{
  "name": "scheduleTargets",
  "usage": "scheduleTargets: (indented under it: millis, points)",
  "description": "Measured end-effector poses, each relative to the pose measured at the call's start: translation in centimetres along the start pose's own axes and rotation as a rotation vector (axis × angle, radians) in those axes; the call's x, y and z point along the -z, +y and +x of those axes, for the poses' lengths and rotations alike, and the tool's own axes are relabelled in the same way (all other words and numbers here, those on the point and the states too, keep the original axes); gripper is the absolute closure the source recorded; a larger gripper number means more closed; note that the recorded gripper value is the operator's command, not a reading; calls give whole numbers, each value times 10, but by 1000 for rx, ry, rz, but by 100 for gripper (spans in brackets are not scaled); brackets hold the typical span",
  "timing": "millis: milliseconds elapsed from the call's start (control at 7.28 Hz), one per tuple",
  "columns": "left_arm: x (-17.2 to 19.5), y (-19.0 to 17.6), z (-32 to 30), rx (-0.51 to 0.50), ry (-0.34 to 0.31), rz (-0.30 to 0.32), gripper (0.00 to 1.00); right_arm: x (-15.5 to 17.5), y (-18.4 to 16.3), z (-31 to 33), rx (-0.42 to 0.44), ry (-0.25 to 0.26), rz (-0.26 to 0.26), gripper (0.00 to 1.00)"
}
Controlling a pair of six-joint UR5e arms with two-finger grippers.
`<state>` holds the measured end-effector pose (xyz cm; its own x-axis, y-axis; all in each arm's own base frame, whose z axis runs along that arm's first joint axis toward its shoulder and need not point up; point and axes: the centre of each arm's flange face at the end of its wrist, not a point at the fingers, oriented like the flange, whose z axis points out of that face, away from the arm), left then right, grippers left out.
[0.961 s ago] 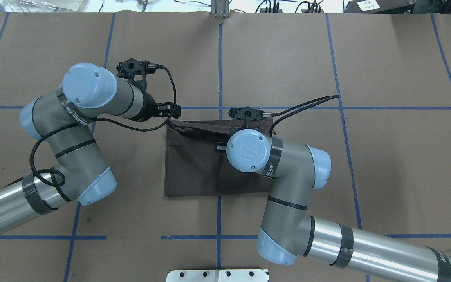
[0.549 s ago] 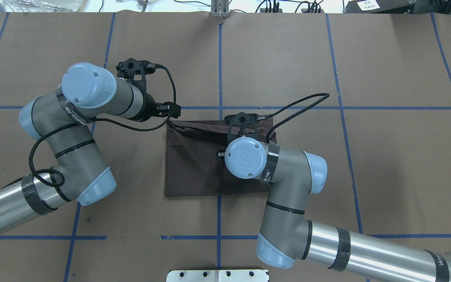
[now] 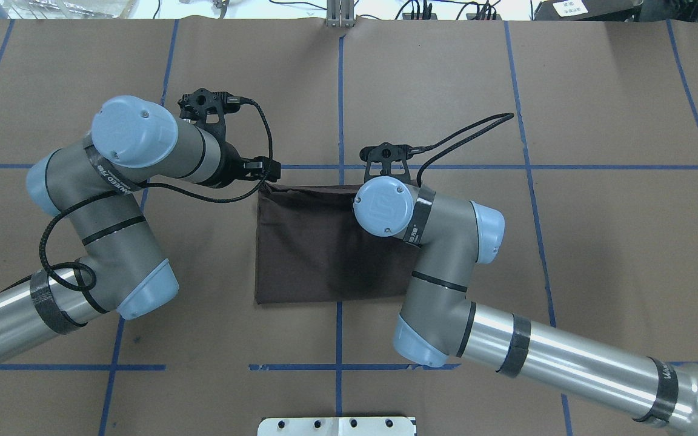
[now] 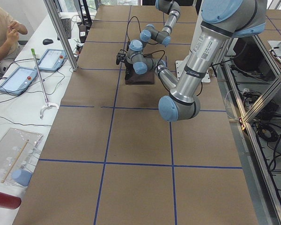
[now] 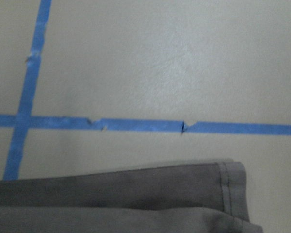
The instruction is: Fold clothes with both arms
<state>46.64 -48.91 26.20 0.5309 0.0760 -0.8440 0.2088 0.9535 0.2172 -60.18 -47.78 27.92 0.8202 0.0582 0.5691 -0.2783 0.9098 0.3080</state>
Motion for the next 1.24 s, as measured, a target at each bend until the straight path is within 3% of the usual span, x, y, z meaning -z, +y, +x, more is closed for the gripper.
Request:
scheduleTargets:
  millis: [275,549,961,1236]
  points:
    - [1,0,0,3,1,0,0,-30,-67,24,-52,43,33,0]
    - [1,1,0,8,0,-1,0,-29,-132,55,-90,39,13,0]
    - [-15,1,5,35,-20,-16,0,10,-196,69,-107,-72,-75,0]
    - [-46,-13,19,75,-59,-23,0,27,-213,89,-79,-126,-111,0]
